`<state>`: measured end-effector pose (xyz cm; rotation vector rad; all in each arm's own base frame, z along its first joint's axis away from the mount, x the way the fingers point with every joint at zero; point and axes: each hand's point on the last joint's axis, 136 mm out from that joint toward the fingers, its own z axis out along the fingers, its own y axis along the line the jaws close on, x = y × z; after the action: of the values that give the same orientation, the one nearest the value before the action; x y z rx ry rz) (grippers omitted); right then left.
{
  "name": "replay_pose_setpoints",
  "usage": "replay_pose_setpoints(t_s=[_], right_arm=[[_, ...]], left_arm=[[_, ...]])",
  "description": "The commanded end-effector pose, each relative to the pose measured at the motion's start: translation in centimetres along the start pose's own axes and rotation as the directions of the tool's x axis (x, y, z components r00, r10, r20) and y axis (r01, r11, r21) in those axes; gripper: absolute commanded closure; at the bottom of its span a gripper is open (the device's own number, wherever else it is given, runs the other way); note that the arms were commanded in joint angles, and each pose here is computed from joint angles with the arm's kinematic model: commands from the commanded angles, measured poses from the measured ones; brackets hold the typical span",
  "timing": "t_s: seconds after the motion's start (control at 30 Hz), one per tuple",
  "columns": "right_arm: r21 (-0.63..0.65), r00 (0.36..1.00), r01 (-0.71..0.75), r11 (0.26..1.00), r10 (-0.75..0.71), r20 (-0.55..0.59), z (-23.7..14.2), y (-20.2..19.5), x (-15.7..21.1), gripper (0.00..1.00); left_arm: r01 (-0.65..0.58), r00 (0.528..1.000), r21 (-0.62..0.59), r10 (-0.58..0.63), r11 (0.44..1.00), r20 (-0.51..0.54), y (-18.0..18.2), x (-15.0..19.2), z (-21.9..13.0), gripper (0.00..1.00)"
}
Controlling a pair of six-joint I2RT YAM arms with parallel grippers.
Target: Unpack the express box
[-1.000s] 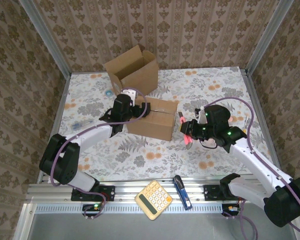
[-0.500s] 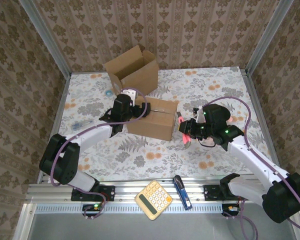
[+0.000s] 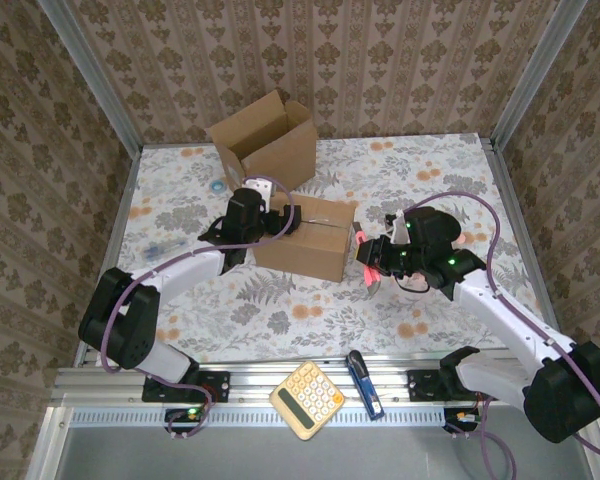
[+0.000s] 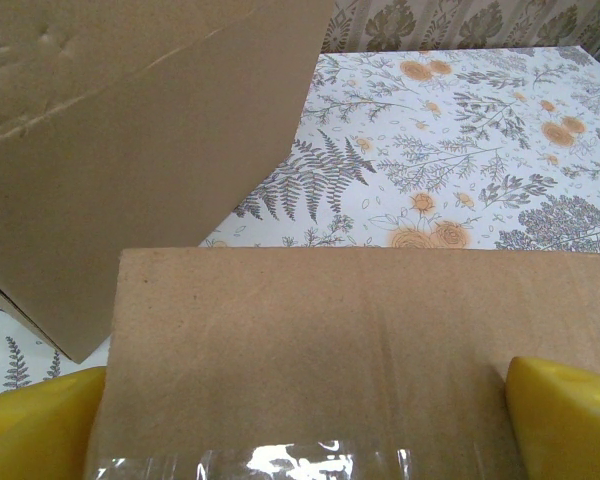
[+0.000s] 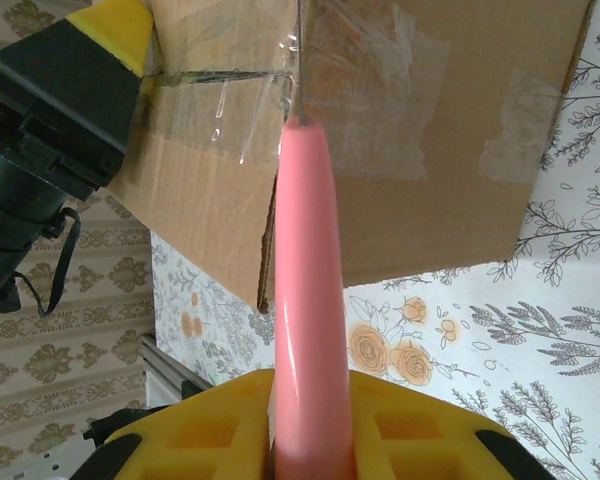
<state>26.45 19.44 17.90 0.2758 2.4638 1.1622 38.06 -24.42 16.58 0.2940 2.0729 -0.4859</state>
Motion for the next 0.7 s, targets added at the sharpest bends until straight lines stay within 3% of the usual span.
replay_pose_setpoints(t_s=[0.0,0.67], right_arm=[[-0.024,1.000,0.003,1.000,-0.003,0.003,0.2,0.5,-0.4,1.00],[-0.029,0.998,-0.017,0.999,0.015,-0.055,0.8,-0.1,0.8,1.00]], left_arm=[[-0.006,0.953,-0.046,-0.008,0.999,-0.304,1.8,9.5,0.4,0.04],[-0.002,0.952,-0.051,-0.014,0.999,-0.306,2.0,9.9,0.4,0.04]])
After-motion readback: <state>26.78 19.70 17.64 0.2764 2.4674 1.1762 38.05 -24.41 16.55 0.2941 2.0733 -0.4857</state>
